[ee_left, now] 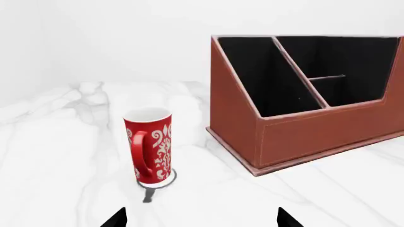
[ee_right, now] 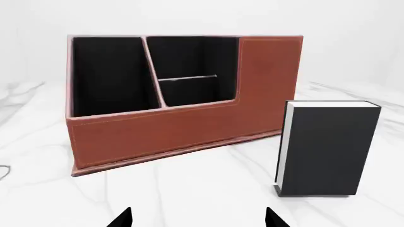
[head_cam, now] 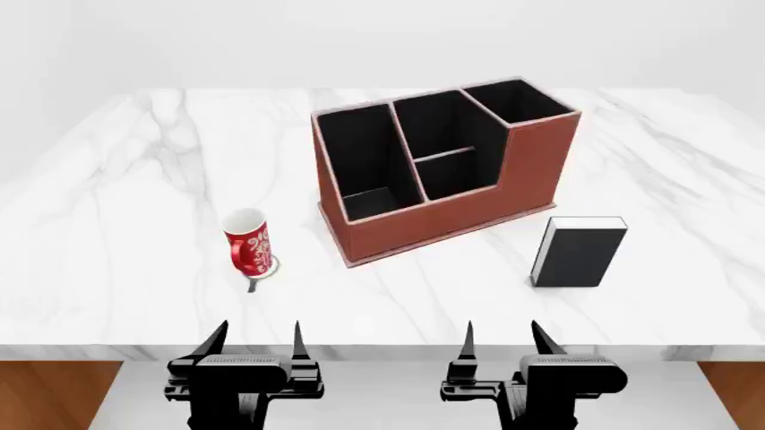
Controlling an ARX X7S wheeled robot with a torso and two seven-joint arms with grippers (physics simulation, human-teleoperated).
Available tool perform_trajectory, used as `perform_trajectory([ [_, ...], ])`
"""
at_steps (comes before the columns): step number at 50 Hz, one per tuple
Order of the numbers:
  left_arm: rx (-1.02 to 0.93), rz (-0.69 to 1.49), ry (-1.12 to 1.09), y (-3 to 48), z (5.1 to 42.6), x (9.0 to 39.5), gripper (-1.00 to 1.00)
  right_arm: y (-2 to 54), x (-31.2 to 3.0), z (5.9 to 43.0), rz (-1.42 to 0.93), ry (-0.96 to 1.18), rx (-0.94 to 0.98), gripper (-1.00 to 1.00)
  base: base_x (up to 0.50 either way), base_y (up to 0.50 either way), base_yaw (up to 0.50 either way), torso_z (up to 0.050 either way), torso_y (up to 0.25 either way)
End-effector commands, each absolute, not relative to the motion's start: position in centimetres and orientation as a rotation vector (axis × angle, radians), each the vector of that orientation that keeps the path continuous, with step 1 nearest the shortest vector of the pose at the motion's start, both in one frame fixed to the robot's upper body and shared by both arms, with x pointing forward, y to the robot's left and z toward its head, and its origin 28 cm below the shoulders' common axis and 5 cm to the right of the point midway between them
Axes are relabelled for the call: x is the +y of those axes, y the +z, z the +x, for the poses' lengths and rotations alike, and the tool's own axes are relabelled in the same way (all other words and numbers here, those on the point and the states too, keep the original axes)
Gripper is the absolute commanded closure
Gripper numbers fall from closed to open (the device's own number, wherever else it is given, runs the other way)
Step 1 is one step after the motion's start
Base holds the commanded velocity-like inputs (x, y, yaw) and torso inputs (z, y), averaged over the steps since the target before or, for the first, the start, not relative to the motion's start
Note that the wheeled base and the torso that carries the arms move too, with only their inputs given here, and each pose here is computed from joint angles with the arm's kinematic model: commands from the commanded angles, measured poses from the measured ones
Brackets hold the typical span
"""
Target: Pick up the book and place it in the back compartment of the caddy.
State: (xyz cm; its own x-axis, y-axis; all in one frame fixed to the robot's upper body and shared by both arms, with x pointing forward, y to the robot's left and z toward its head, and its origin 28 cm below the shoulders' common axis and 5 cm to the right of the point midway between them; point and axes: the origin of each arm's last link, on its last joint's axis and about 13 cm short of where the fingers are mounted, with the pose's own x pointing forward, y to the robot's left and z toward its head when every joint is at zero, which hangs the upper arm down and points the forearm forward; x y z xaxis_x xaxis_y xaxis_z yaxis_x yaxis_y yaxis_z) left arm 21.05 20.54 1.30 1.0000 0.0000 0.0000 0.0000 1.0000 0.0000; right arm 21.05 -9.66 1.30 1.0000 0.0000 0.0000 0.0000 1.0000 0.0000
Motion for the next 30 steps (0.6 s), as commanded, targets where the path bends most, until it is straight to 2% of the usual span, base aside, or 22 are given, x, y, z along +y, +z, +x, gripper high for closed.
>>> perform_trajectory([
  [1,0.006,0.006,-0.005,1.14,20.96,20.49,-1.00,1.25,-9.58,21.02,-0.014,-0.013,0.003,-1.00,0.00,0.00,0.00,0.000,0.000],
  [14,0.009,0.018,-0.003,0.92,20.99,20.58,-1.00,1.14,-9.33,20.81,0.011,0.021,0.038,-1.00,0.00,-0.02,0.00,0.000,0.000],
  [30,0.010,0.024,0.002,0.70,20.99,20.58,-1.00,0.86,-9.31,20.68,0.015,0.017,0.062,-1.00,0.00,-0.50,0.00,0.000,0.000],
])
